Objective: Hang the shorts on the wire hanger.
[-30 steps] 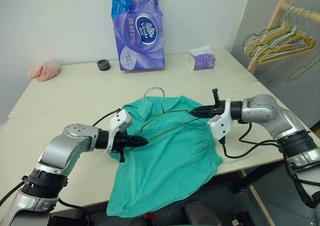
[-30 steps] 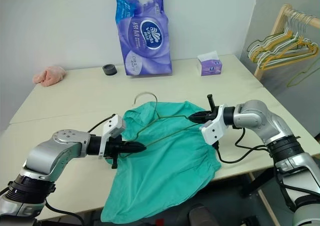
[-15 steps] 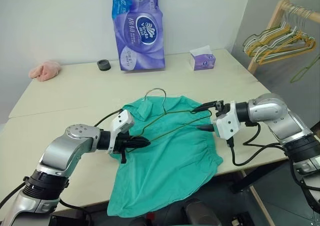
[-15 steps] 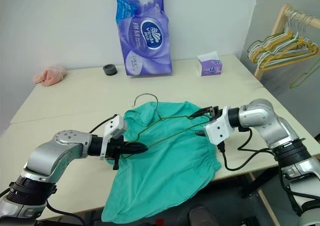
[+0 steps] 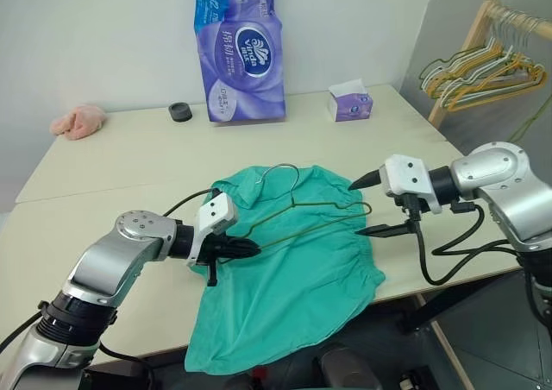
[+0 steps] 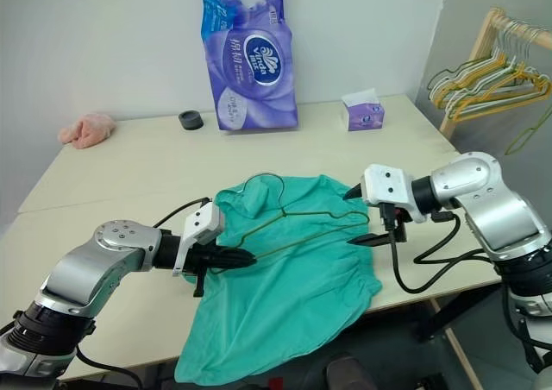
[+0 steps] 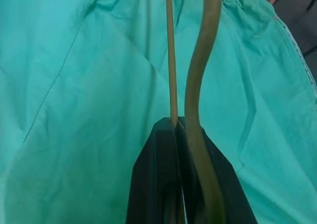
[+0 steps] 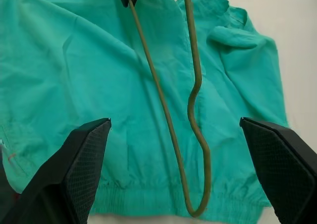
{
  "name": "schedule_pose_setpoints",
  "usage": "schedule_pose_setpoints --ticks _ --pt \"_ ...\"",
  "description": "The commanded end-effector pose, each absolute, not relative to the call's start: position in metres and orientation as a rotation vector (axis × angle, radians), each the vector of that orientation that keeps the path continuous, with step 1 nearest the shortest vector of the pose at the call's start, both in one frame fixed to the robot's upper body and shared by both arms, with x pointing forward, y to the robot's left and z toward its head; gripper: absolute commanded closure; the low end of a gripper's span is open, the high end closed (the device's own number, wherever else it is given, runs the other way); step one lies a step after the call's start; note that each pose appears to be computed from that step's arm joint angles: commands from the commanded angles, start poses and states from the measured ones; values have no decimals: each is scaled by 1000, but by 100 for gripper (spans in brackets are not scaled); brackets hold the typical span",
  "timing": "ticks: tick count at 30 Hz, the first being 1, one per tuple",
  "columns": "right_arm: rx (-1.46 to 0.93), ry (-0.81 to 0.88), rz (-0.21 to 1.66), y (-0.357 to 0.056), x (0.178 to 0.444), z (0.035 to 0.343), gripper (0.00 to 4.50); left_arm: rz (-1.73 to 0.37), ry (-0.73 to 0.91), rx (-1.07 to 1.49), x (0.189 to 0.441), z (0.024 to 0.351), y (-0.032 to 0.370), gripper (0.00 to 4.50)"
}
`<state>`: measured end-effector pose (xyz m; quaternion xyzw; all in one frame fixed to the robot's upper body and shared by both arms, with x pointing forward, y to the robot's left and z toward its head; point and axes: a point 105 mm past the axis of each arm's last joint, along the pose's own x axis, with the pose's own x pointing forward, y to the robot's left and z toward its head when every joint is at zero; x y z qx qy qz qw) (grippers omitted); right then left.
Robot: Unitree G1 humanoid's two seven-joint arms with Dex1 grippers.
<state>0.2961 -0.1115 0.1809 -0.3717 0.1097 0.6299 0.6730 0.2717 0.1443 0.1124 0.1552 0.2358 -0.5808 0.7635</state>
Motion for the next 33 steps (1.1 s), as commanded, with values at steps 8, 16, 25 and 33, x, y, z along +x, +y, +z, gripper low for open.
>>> schedule_pose_setpoints --ticks 8,16,25,33 --pt "-902 348 1418 -92 312 161 22 -1309 466 413 269 125 137 450" --pt "-902 412 1425 -94 315 151 261 -1313 464 419 268 125 137 450" --pt "-877 443 1450 -94 309 146 443 -1315 444 427 268 125 135 450" --pt "-818 477 1446 -101 304 143 450 -1198 304 400 290 140 139 383"
